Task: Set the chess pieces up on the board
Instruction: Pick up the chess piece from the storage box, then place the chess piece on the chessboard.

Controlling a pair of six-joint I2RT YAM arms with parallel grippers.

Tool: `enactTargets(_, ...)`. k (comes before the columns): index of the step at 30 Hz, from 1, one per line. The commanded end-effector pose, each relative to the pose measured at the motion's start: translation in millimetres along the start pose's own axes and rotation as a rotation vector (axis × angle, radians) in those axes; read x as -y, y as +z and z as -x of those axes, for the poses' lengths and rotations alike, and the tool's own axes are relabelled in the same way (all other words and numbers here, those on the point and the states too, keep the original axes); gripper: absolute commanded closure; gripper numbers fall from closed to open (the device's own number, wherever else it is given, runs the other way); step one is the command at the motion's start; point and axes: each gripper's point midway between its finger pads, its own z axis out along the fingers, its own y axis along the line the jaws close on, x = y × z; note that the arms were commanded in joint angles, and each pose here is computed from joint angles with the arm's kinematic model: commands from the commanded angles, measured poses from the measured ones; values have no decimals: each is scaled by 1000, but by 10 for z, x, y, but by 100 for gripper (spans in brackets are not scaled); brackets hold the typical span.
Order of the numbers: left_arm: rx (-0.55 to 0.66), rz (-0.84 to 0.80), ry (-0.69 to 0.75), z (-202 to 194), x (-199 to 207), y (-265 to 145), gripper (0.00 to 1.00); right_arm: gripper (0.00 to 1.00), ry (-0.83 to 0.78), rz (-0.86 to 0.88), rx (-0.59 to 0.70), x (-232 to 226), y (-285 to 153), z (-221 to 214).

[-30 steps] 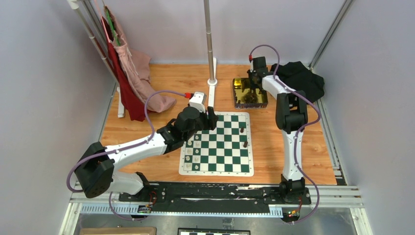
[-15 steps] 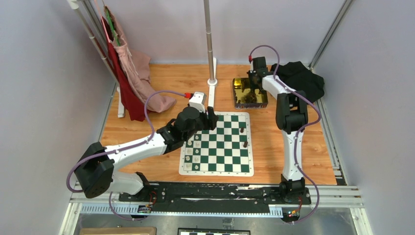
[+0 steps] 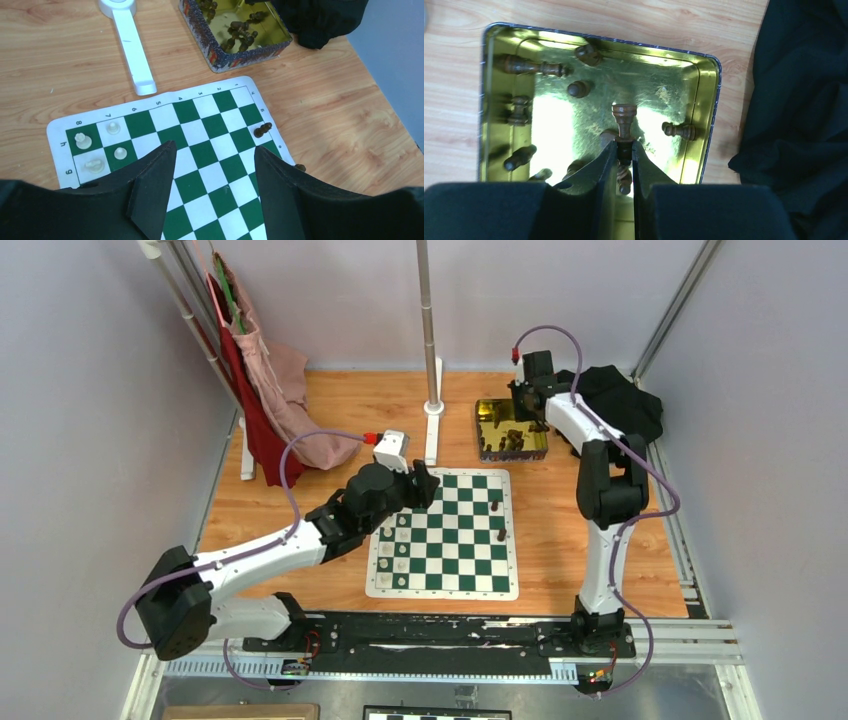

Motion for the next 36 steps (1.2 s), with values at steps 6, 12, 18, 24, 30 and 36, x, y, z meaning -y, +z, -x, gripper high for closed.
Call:
enactTargets(6, 54, 5, -10, 118, -59, -225, 36, 100, -159, 111, -74, -570, -860, -63)
enactTargets(12, 62, 25, -13, 146, -169, -445, 36, 100, -280, 106, -196, -877, -1481, -332)
enactTargets(18, 116, 22, -61, 259, -258, -741, 37, 100, -446, 108, -316, -1277, -2036, -813)
enactTargets(24, 150, 34, -86, 375, -335, -980, 39, 100, -608, 115, -485, -1532, -2416, -1477)
enactTargets(30, 151, 31, -100, 412, -339, -1063, 39, 100, -766, 120, -704, -1660, -2590, -2130)
enactTargets(36, 173, 42, -106, 477, -380, -1149, 40, 100, -835, 218, -838, -1822, -2626, -2493)
